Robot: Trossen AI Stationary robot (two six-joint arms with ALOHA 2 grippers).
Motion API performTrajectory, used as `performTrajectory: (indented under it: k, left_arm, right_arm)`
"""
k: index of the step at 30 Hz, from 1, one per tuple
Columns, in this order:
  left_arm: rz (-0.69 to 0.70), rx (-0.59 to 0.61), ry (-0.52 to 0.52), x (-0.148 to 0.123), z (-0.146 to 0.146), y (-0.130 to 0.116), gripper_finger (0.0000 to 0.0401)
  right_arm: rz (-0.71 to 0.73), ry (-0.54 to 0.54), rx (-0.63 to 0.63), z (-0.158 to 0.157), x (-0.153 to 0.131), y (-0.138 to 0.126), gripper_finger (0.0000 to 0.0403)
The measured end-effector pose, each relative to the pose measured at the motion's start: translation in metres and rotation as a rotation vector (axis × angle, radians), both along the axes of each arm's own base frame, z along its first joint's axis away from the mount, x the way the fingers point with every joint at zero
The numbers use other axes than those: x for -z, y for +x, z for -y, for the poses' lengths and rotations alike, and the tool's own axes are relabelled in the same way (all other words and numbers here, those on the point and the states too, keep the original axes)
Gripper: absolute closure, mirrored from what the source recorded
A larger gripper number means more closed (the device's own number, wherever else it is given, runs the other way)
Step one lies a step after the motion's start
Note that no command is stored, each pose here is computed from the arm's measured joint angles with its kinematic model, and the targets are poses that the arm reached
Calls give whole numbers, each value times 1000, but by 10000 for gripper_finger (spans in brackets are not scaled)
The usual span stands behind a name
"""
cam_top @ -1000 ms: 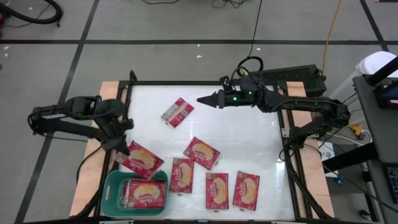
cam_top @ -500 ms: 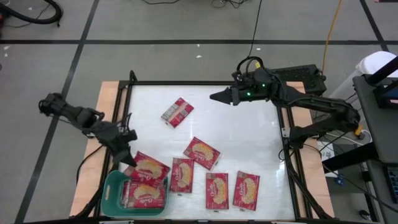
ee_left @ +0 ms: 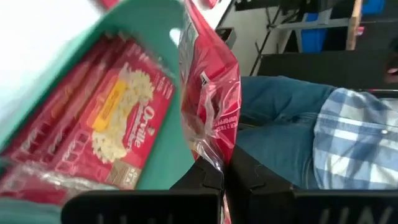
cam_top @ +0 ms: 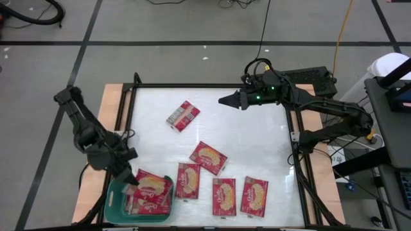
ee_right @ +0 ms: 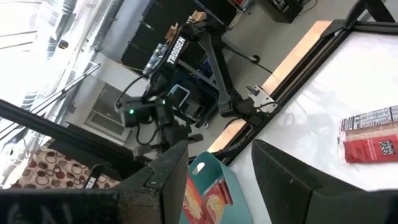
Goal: Sort popcorn bags into baskets
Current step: Put the red popcorn bag into the green bin
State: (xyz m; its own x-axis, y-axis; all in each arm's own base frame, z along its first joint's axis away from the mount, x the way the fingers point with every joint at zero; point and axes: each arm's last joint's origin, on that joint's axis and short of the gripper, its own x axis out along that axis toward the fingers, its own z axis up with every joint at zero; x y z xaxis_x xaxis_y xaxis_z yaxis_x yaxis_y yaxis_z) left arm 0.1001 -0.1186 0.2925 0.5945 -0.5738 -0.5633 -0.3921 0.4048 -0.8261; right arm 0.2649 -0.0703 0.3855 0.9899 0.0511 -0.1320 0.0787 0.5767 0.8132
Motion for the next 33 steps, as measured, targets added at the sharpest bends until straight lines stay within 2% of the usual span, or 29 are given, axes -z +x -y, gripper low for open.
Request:
performTrajectory:
  k: [7,15,22,33]
  left_arm:
    - [-104,-29,9,17,20,-6,400]
    - [-233,-89,-26,38,39,-5,397]
    - [-323,-113,-25,48,50,-6,357]
    - [-453,51,-92,49,64,-17,282]
  right_arm:
    - [0,14,8,0,0,0,234]
    - [-1,10,35,1,0,0,234]
    - [-1,21,32,-1,0,1,234]
    - [-4,34,56,-8,0,3,234]
